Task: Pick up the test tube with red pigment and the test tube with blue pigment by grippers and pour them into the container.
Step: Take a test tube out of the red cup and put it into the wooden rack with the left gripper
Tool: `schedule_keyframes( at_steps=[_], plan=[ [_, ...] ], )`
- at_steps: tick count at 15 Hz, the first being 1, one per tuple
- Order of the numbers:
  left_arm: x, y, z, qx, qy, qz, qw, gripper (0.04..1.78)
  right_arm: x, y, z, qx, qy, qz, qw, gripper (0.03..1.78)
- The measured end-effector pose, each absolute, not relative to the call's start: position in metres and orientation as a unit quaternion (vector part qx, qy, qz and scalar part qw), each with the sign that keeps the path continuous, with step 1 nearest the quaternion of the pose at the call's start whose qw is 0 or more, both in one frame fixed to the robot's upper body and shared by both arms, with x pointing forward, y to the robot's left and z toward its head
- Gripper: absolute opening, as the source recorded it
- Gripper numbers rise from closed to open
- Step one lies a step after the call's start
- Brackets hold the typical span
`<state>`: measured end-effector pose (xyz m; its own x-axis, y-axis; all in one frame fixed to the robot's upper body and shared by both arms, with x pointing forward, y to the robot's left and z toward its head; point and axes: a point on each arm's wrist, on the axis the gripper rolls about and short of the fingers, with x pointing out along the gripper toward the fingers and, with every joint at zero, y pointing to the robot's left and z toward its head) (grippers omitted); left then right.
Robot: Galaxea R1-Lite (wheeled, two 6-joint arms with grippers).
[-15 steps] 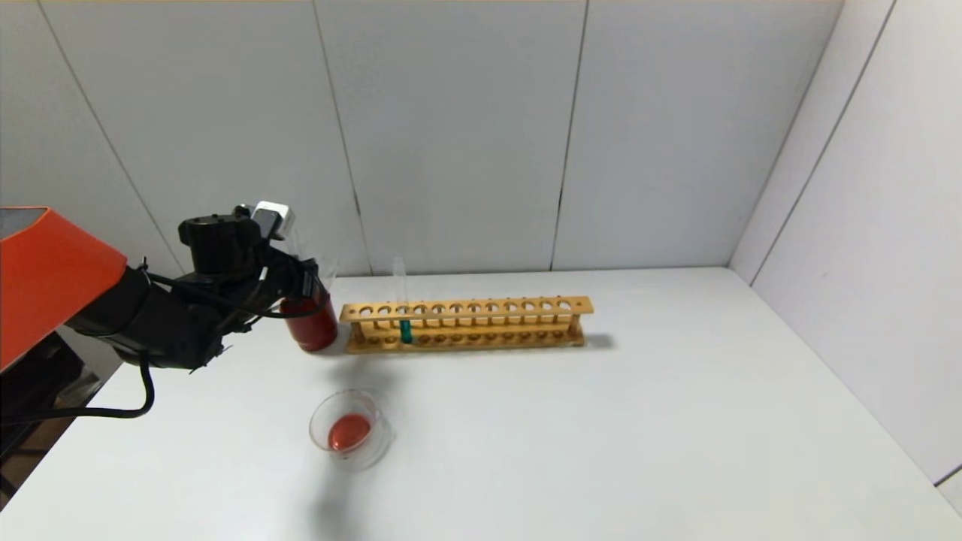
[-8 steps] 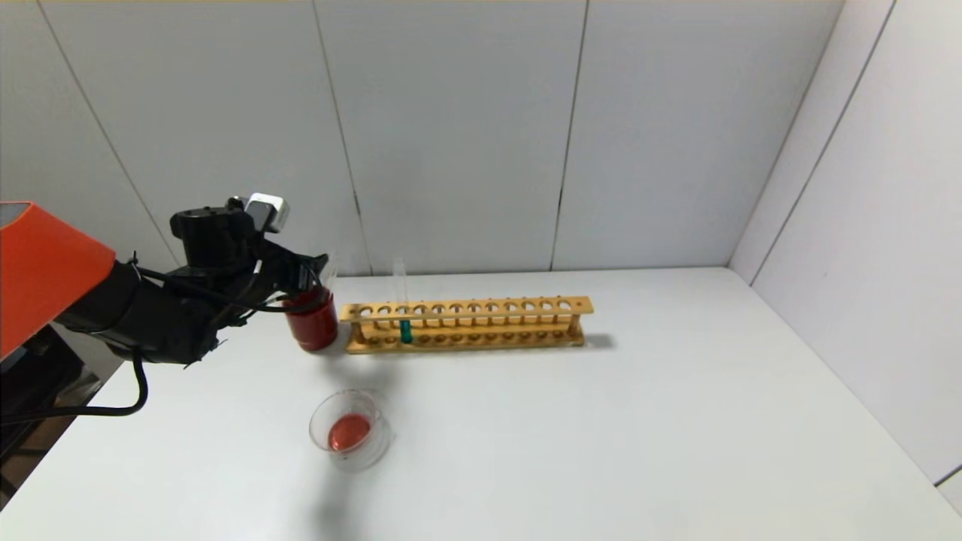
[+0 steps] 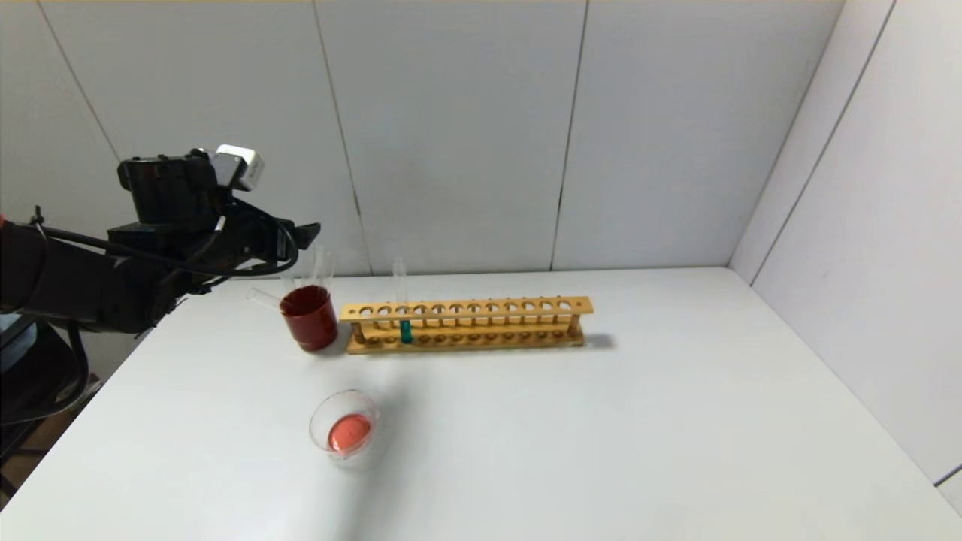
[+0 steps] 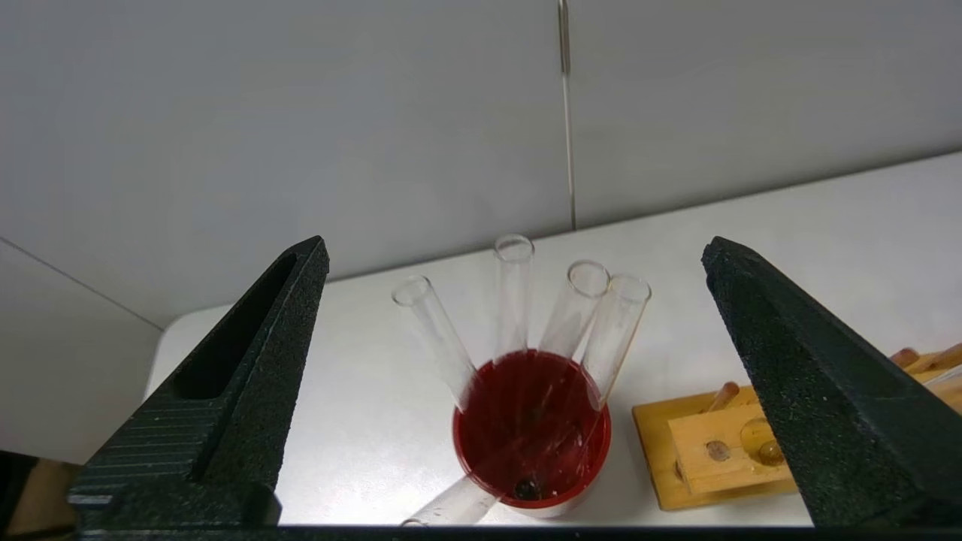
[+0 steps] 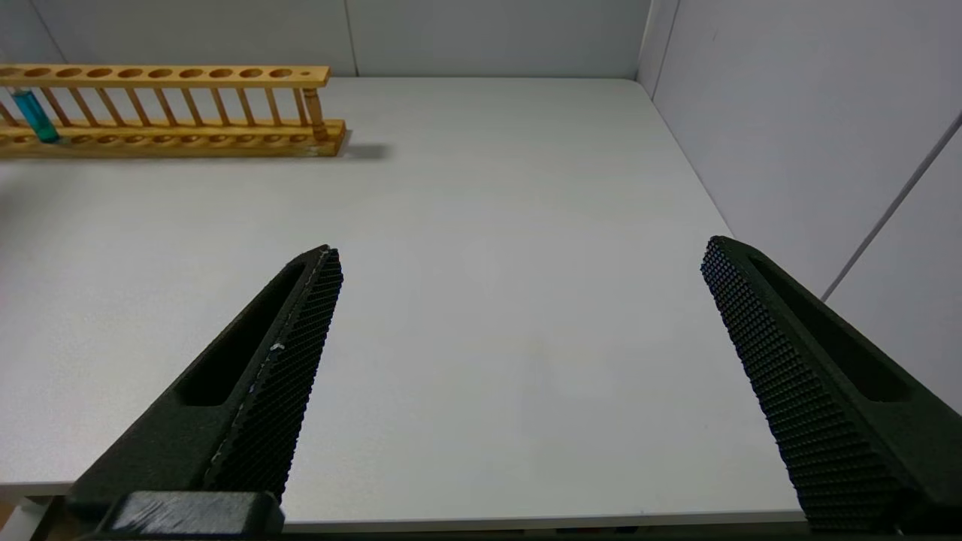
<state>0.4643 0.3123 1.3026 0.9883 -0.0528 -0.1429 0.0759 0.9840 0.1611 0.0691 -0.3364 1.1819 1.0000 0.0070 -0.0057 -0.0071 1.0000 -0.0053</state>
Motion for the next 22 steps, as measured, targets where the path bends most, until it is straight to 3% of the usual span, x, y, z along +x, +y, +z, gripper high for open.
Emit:
schedule_keyframes(
  at_steps=[6, 10, 14, 22],
  plan=[
    [0.416, 0.288, 1.337, 0.063, 0.149, -0.080, 0.984, 1.75, 0.069, -0.336, 1.182, -0.003, 0.003, 0.004, 1.000, 1.75],
    [0.385, 0.252, 1.340, 0.028, 0.193, -0.135, 0.971, 1.75, 0.069, -0.336, 1.182, -0.003, 0.003, 0.004, 1.000, 1.75],
    [0.380, 0.232, 1.327, -0.006, 0.208, -0.155, 0.966, 1.75, 0.069, -0.336, 1.182, -0.002, 0.003, 0.003, 1.000, 1.75],
    [0.417, 0.210, 1.290, -0.026, 0.199, -0.151, 0.968, 1.75, 0.069, -0.336, 1.182, -0.003, 0.003, 0.004, 1.000, 1.75]
  ],
)
